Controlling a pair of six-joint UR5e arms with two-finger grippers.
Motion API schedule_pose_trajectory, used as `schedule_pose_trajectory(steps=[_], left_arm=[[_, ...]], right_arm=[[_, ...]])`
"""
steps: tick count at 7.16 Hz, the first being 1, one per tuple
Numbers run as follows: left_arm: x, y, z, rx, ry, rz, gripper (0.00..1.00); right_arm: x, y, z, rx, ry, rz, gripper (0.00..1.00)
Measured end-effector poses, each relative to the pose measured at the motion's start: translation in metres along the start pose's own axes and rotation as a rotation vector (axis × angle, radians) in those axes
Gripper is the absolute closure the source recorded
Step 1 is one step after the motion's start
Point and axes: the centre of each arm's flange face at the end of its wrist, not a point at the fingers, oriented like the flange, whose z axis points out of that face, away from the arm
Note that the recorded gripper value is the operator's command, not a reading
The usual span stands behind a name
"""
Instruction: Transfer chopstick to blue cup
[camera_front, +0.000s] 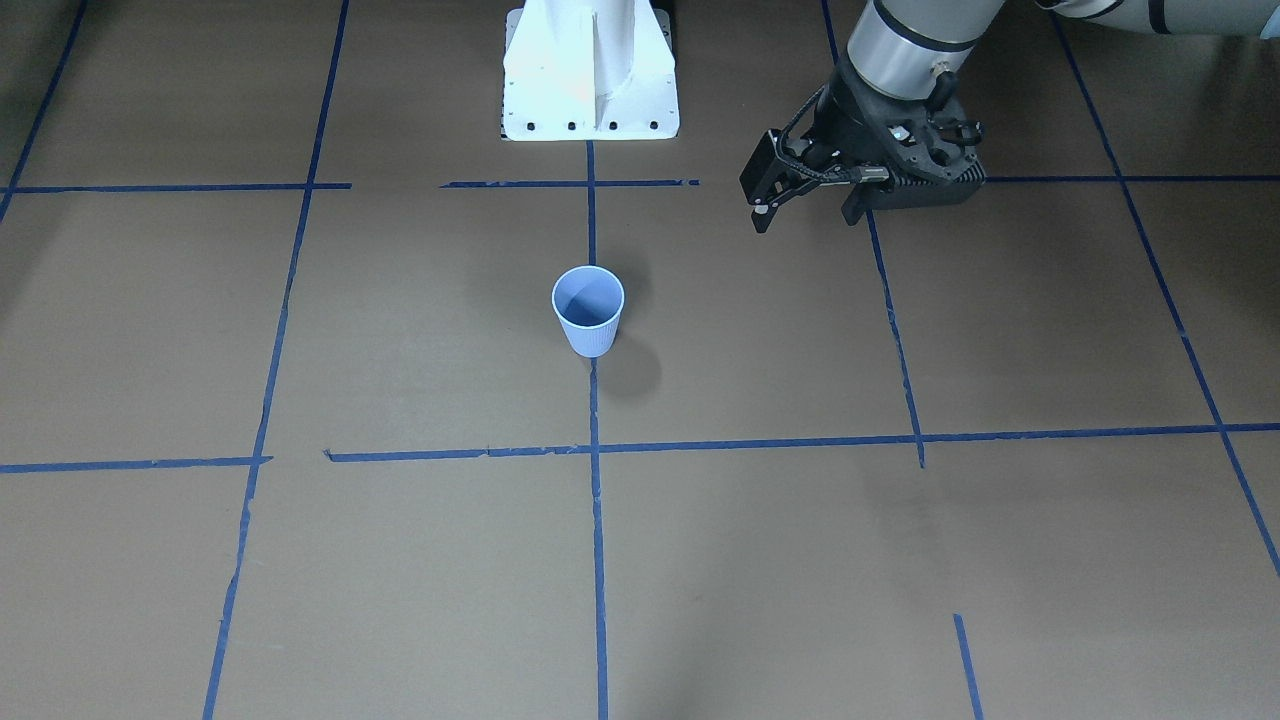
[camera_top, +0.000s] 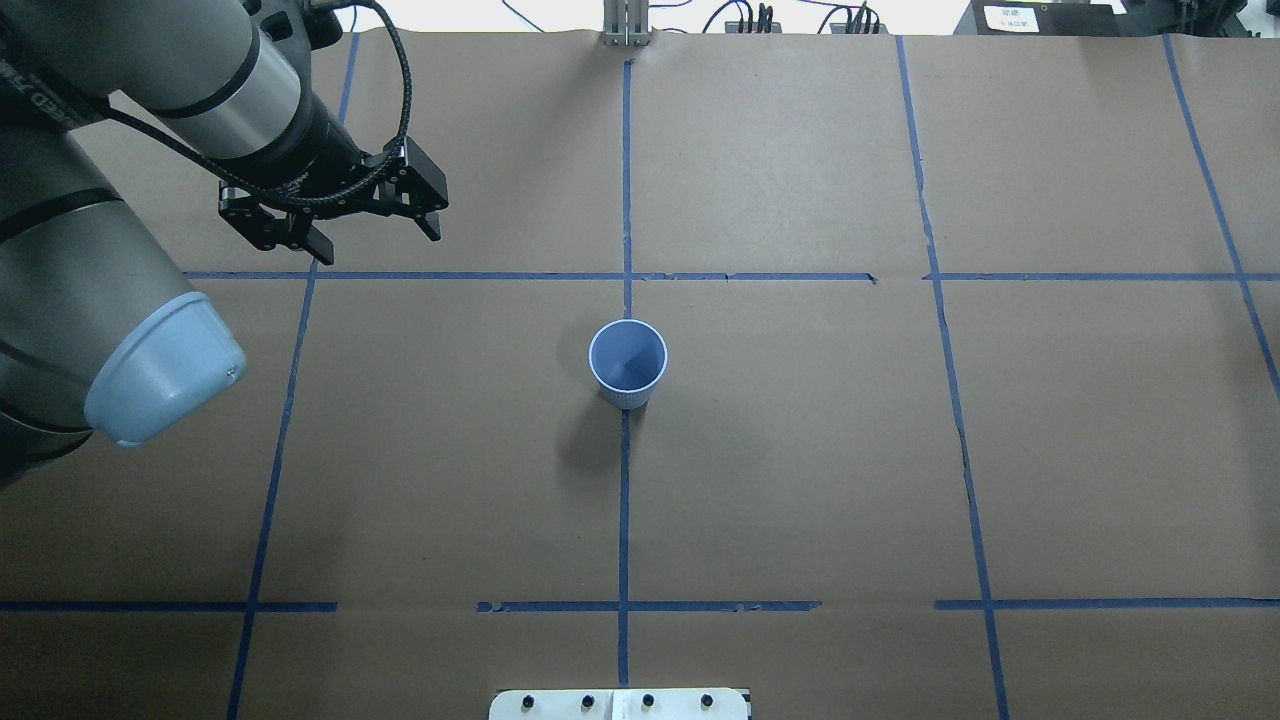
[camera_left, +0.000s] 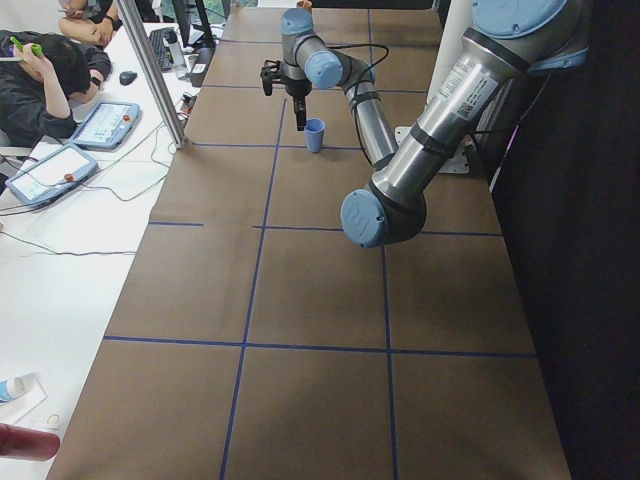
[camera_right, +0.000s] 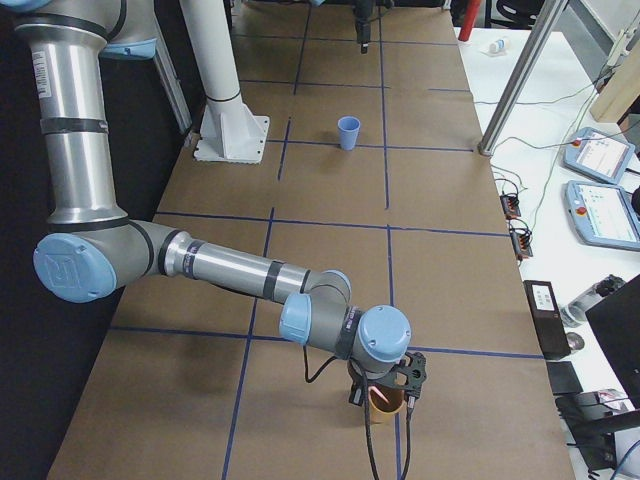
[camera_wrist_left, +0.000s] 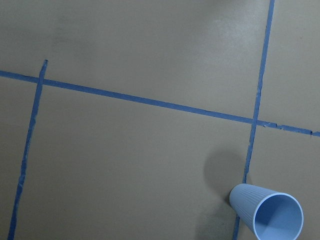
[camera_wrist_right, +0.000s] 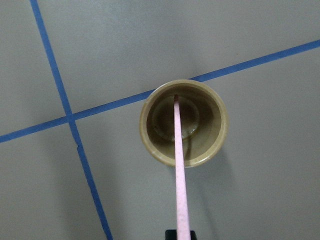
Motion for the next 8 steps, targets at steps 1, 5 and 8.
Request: schedule_pose_trajectory(steps=[1,5,8], left_arm=[[-0.001,0.001,-0.001,0.001,0.001,0.001,0.0],[-0.033,0.005,-0.009,0.023,-0.007,0.011,0.0],[-0.156,-0.051,-0.033,0.084,-0.12,0.16,0.0]], right_arm=[[-0.013,0.012,-0.026,-0.013,0.014,0.03,1.0],[-0.083,0.108,-0.148,-0.073,0.126,0.135,1.0],[-0.168,0.14,-0.181,-0.061,0.017,0.053,1.0]])
